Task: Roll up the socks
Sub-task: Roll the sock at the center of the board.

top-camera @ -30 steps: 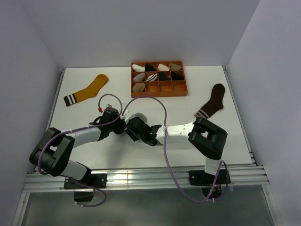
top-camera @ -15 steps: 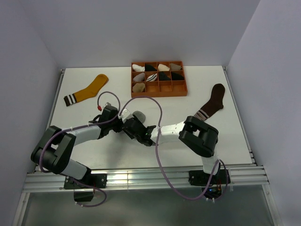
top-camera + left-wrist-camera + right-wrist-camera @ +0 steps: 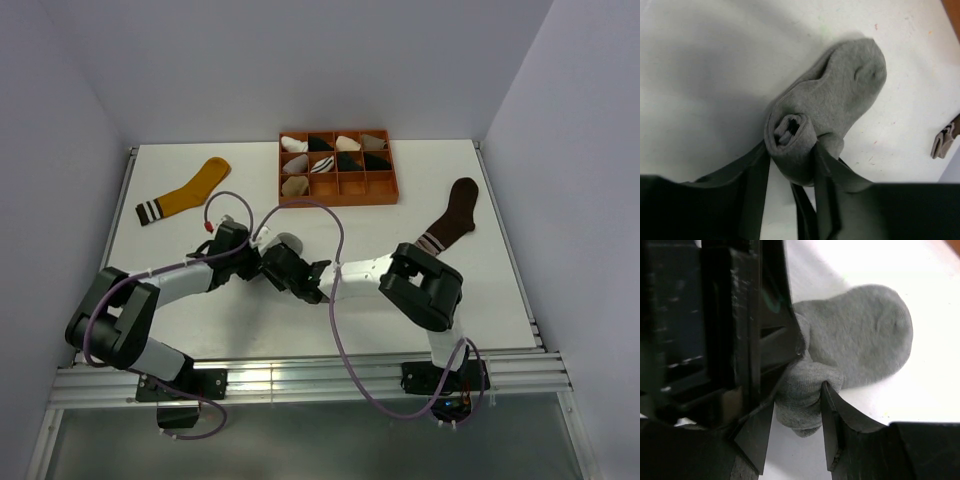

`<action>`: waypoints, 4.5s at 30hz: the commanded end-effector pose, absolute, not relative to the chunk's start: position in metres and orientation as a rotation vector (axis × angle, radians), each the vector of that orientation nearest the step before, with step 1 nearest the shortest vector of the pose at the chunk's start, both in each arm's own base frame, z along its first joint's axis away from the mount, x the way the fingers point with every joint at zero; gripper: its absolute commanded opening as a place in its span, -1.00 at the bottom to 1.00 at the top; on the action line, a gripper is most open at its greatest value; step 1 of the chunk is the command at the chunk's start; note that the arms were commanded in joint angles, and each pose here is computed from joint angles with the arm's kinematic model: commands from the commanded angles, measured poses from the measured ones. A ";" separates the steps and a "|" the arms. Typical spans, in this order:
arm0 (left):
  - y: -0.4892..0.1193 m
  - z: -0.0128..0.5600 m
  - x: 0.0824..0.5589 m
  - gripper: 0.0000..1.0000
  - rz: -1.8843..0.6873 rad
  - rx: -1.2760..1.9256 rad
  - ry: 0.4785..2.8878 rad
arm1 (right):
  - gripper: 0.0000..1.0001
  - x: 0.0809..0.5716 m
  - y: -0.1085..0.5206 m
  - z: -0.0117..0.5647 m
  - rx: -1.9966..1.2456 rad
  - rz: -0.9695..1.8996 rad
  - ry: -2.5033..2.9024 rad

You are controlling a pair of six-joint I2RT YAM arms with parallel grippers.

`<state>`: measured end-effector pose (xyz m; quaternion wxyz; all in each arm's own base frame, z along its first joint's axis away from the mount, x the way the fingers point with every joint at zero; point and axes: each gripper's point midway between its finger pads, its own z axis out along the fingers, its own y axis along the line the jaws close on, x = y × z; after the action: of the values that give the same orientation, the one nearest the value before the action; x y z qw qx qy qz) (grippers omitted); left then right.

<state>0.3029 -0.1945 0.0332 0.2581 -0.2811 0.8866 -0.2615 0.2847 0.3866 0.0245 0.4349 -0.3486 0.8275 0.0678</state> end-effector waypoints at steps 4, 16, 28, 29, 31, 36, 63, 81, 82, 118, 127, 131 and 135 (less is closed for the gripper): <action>-0.178 0.036 0.270 0.19 -0.608 -0.706 2.507 | -1.00 0.233 0.336 -0.045 -1.101 0.235 2.445; -0.134 0.062 0.286 0.45 -0.636 -0.895 2.283 | -1.00 0.204 0.355 -0.026 -1.238 0.571 2.590; -0.138 0.060 0.286 0.28 -0.707 -0.838 2.234 | -1.00 0.231 0.367 0.008 -1.353 0.612 2.601; -0.139 0.058 0.290 0.23 -0.702 -0.839 2.240 | -1.00 0.230 0.367 0.008 -1.358 0.618 2.598; -0.144 0.054 0.303 0.19 -0.692 -0.825 2.251 | -1.00 0.231 0.366 0.008 -1.363 0.610 2.596; -0.153 0.040 0.325 -0.09 -0.663 -0.780 2.304 | -1.00 0.232 0.365 0.013 -1.376 0.608 2.566; -0.213 0.013 0.304 -0.45 -0.874 -0.528 2.454 | -1.00 0.259 0.389 0.081 -1.313 0.518 2.119; -0.231 0.011 0.296 -0.32 -0.958 -0.383 2.474 | -1.00 0.244 0.404 0.040 -1.420 0.519 2.101; -0.231 0.010 0.296 -0.23 -0.955 -0.382 2.474 | -1.00 0.240 0.404 0.027 -1.425 0.526 2.133; -0.113 0.074 0.293 0.61 -0.520 -0.992 2.180 | -1.00 0.246 0.389 -0.007 -1.323 0.613 2.375; -0.134 0.073 0.271 0.52 -0.727 -0.940 2.155 | -1.00 0.242 0.393 -0.006 -1.327 0.607 2.417; -0.138 0.064 0.267 0.41 -0.722 -0.936 2.163 | -1.00 0.242 0.394 -0.002 -1.324 0.608 2.421; -0.144 0.064 0.269 0.37 -0.747 -0.916 2.147 | -1.00 0.242 0.395 -0.001 -1.326 0.609 2.424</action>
<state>0.2572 -0.1363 0.0516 0.3159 -0.3500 0.8432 -0.2584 0.2580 0.4123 0.0337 0.2114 -0.4598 0.8255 0.2501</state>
